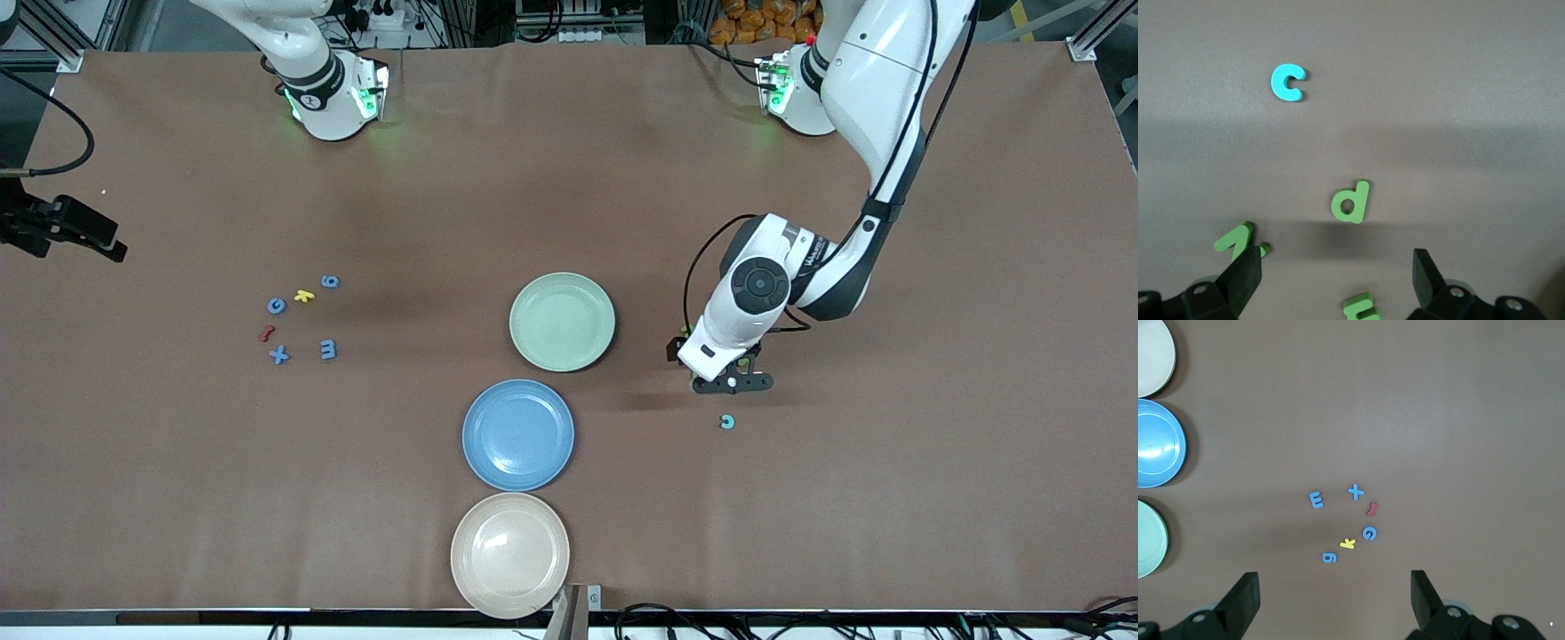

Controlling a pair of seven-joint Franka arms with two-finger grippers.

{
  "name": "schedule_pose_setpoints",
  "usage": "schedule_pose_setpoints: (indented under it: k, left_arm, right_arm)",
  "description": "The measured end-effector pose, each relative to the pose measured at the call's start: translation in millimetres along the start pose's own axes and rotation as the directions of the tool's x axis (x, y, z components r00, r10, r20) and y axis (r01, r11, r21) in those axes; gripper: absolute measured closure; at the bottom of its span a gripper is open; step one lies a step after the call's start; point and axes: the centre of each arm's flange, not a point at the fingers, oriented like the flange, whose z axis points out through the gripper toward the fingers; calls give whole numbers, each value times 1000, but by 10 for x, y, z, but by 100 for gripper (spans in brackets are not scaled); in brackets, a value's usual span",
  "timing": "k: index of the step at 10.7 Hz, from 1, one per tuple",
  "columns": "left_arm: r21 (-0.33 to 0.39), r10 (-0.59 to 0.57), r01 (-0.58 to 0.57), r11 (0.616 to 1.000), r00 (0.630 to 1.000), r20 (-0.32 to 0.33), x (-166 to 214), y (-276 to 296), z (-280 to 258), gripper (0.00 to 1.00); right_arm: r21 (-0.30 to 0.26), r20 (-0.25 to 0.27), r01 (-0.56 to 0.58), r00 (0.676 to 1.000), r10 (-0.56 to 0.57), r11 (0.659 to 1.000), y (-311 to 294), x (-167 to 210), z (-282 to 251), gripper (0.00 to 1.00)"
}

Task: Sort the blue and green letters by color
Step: 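Reach the left gripper down to the green letter d and grasp it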

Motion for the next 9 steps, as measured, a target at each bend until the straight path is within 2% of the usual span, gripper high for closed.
schedule_pose_setpoints:
  k: [5,9]
  left_arm:
    - [7,9,-9,1000,1000,3,108,55,199,0]
    - [34,37,-37,999,999,5,112,55,349,0]
  right_arm:
    - [0,14,1,1000,-1,1000,-3,7,87,6]
    - [0,31,9,999,-9,1000,-49,0,189,4]
